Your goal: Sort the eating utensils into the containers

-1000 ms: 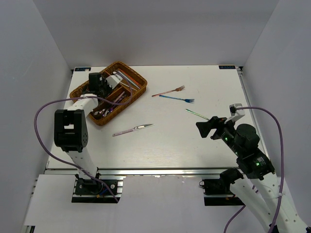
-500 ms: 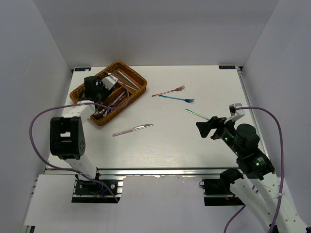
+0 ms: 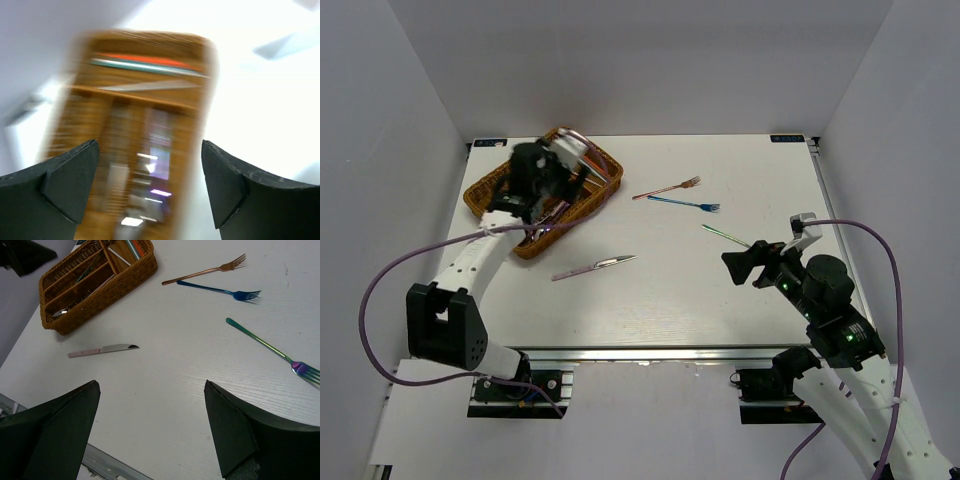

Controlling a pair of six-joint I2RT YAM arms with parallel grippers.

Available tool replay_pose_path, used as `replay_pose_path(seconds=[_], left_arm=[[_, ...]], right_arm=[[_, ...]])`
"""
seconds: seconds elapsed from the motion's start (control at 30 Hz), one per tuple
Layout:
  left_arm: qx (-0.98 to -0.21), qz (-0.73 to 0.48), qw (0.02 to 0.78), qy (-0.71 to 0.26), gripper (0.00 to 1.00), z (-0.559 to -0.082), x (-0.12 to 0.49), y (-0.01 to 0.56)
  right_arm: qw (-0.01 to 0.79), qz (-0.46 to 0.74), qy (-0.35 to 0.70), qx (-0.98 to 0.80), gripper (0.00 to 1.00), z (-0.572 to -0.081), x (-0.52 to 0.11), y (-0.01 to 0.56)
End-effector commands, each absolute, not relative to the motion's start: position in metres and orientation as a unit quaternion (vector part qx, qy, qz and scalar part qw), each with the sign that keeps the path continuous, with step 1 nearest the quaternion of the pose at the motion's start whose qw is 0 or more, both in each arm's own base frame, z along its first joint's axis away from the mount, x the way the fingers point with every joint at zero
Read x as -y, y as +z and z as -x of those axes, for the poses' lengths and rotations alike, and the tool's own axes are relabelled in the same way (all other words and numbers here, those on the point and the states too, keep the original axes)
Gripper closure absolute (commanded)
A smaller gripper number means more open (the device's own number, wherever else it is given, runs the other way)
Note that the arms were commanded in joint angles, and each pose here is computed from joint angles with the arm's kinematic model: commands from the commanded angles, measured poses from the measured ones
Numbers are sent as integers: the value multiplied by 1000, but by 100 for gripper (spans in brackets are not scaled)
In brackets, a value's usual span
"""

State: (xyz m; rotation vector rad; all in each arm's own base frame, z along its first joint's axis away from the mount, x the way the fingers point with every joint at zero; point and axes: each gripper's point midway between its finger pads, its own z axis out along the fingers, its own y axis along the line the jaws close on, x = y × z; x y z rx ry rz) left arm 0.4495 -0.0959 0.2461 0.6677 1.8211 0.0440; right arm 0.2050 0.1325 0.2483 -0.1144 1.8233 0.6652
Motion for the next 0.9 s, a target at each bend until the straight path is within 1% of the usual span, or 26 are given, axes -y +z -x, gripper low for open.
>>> replay_pose_path(seconds=[0.0,0.07,0.17,0.37,0.5,0.6,0.67,0.8,0.87], left_arm=[[-840,-357,406,-53,8,-366,144,161],[-847,-384,357,-87,8,-331,160,135],[-852,-395,336,-76,8,-310,161,115],[-858,-403,315,-45,6,-304,149,88],[-860,-413,296,-44,7,-305,150,69],[-866,-422,267,-33,10,-305,146,46],[-868,-421,262,-30,11,-307,146,37],[-879,-422,221,-15,17,-304,139,8],[-882,-420,213,-18,26,-303,139,3]], right_arm=[[577,57,295,-760,11,-207,-137,259],[576,63,293,-761,11,-205,-136,260],[575,65,294,-761,11,-203,-136,261],[571,70,313,-755,11,-196,-141,264],[574,70,310,-755,11,-194,-138,262],[576,71,307,-754,11,-193,-137,262],[578,72,306,-753,11,-192,-136,263],[582,74,304,-750,11,-192,-135,264],[585,75,304,-748,11,-191,-135,265]])
